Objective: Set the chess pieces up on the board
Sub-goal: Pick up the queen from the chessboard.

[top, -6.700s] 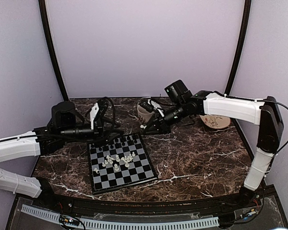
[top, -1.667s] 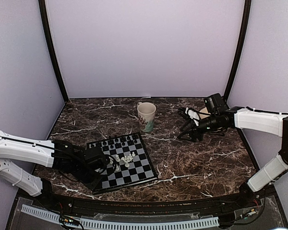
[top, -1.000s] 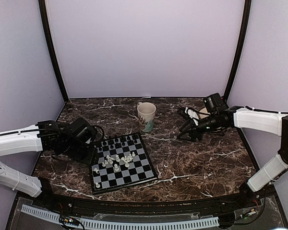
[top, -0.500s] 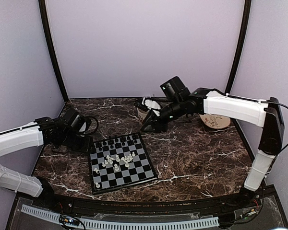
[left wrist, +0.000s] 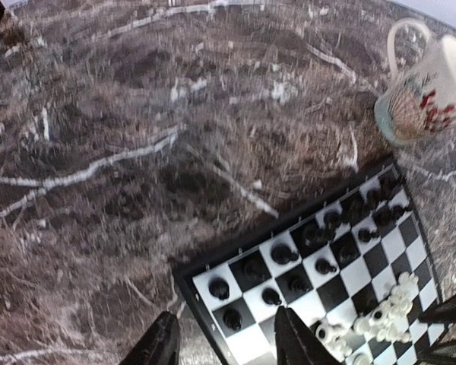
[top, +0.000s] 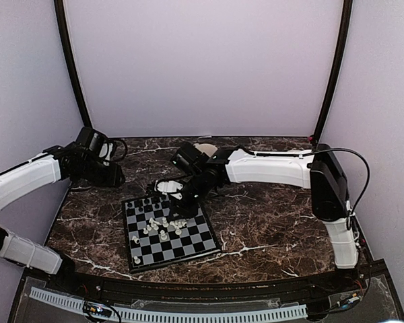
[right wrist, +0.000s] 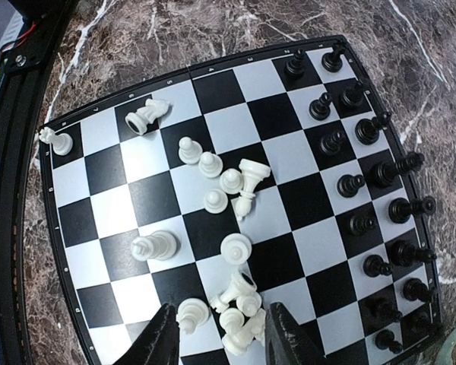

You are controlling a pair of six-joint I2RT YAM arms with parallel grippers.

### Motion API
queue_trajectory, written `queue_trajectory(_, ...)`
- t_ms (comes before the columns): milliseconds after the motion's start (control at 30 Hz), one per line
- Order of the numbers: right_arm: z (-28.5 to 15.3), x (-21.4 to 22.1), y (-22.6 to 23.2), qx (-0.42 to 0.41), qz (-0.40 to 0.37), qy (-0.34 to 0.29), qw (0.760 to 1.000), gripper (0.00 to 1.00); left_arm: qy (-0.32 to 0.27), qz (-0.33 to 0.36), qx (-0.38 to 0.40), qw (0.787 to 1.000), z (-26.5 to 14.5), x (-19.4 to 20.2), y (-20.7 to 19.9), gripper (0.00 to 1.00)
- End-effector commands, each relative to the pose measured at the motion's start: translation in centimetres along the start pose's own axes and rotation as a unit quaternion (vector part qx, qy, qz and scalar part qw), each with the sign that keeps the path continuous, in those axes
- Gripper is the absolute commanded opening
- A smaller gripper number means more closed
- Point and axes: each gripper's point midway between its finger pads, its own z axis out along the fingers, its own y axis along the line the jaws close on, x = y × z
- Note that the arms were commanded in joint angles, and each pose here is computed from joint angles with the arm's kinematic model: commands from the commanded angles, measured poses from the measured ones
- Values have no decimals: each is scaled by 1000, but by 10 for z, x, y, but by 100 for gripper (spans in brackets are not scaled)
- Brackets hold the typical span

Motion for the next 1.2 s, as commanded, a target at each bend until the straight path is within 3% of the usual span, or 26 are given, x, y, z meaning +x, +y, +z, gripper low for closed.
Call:
queue_trajectory(0,12,-14,13,1,-47,9,999,41,-74,19,60,995,-16,-67,-19,45)
queue_trajectory(167,29,-12,34,-25,-73,21,997,44,-109,26,76,991,-10,-103,-30,45)
queue_trajectory(267,38,-5,42,-30,-80,36,996,45,-122,32,116,985,-7,-104,-40,45)
queue_trajectory(533,53,-2,43,-30,-68,45,996,44,-154,30,129,979,-12,-99,-32,45)
queue_trajectory(1000,46,-12,48,-34,-67,38,996,11,-151,44,128,979,-12,-92,-30,45)
queue_trajectory(1167,20,-23,56,-34,-72,10,997,6,-152,55,119,980,-14,-90,-27,45)
